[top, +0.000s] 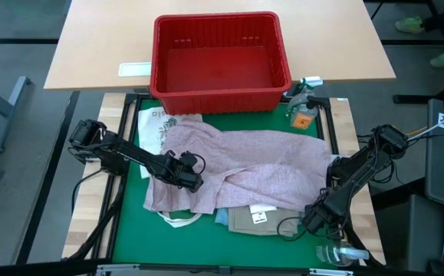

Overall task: Fold laundry
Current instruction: Fold the pink polo

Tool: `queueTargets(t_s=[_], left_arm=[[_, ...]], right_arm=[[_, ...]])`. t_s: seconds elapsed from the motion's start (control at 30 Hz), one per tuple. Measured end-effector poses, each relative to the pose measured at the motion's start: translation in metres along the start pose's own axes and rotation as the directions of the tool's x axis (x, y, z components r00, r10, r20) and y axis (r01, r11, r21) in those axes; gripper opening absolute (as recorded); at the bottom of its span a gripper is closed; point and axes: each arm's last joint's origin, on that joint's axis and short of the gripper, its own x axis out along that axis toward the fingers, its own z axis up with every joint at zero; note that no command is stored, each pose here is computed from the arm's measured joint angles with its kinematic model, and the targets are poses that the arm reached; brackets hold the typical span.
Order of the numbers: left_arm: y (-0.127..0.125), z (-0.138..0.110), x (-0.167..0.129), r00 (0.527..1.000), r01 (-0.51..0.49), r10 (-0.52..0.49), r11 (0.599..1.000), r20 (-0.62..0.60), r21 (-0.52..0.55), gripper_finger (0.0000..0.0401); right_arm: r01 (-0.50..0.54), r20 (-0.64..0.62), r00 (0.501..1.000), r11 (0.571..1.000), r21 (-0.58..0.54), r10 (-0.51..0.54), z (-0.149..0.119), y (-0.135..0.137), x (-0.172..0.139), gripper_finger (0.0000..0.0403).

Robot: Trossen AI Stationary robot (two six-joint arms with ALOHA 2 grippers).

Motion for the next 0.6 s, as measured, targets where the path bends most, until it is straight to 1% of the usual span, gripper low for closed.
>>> queueTargets(t_s=[0.33,0.5,0.6], left_arm=[[0.002,0.002,-0.005,1.000,0.014,-0.014,1.000,0.007,-0.002,0.0036],[0.008,0.008,-0.020,0.997,0.065,-0.063,0.997,0.038,-0.033,0.0022],[0.013,0.012,-0.032,0.991,0.124,-0.121,0.991,0.050,-0.058,0.0009]], right_arm=[[-0.008,-0.021,1.000,0.999,0.038,0.009,-0.001,0.000,0.000,0.0020],[-0.005,-0.019,1.000,0.999,0.042,0.006,-0.001,0.000,0.000,0.0020],[-0.008,-0.021,1.000,0.999,0.037,0.008,-0.001,0.000,0.000,0.0020]])
